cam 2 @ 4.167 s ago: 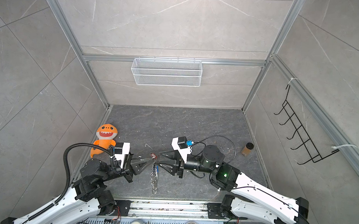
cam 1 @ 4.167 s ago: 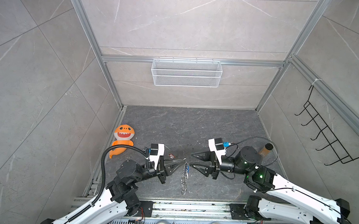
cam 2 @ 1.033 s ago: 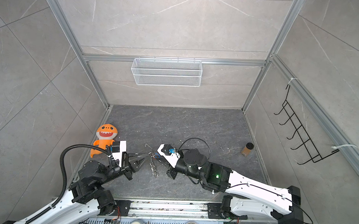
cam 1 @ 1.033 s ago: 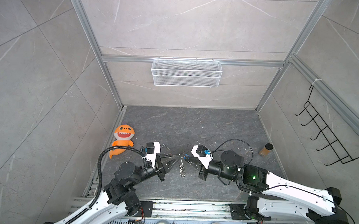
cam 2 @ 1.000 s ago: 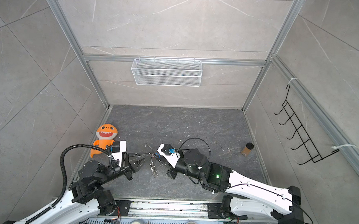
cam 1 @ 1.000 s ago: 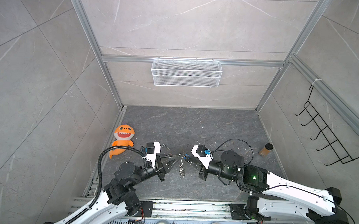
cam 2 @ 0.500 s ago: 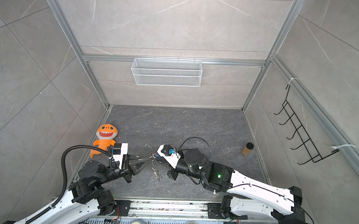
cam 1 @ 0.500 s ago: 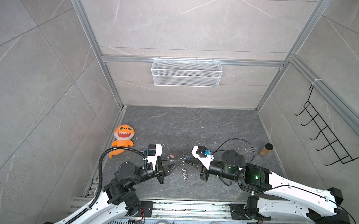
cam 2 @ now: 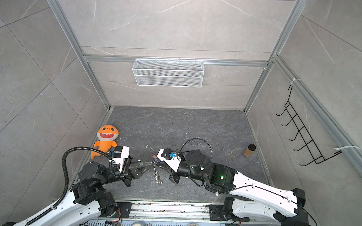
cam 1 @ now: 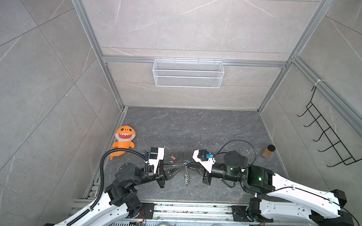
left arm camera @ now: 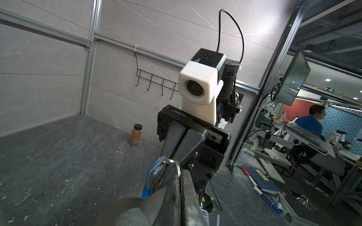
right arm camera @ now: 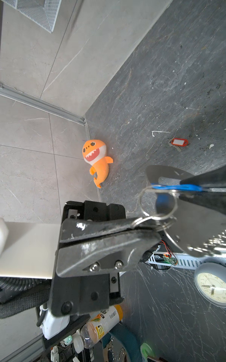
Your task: Remove the keys from the keyring
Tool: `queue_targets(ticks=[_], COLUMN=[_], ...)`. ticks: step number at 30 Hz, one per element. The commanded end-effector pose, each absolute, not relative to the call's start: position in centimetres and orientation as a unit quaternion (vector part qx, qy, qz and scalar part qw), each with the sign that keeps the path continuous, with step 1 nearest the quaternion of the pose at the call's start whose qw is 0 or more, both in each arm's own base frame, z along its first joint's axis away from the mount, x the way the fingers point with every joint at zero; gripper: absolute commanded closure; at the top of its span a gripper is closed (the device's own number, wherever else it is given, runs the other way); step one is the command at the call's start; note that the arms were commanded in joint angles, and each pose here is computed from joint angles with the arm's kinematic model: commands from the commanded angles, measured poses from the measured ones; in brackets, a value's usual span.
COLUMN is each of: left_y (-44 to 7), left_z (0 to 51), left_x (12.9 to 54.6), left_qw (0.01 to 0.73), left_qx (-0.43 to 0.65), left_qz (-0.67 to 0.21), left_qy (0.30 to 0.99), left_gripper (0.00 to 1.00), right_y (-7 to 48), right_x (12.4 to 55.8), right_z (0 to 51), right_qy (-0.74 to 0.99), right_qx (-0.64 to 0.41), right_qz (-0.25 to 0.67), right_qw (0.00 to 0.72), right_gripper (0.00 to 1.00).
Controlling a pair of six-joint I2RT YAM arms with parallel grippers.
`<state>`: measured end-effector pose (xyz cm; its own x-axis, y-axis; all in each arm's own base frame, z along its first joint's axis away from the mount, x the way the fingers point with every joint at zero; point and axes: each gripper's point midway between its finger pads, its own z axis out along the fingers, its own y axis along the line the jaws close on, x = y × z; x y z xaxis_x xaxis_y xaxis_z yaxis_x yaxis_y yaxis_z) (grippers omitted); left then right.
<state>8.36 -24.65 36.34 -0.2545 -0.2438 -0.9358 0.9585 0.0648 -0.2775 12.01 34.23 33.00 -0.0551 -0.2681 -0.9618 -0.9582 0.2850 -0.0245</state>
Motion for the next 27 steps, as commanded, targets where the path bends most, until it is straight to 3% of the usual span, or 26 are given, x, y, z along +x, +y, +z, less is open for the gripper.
queue_targets(ticks=[1, 27], left_y=[-23.6, -22.4], left_z=[40.2, 41.3], left_x=[6.0, 7.2], left_qw=[0.524, 0.567], left_qx=[0.362, 0.312], left_qz=[-0.624, -0.62], left_qy=[0.452, 0.445], left_gripper=[1.0, 1.0], right_y=[34.1, 35.6], right_x=[12.3, 11.2], right_z=[34.2, 31.0], right_qy=[0.632, 0.634], right_qx=[-0.479, -0.501], right_qz=[0.35, 0.376], right_qw=[0.498, 0.453], right_gripper=[1.0, 1.0])
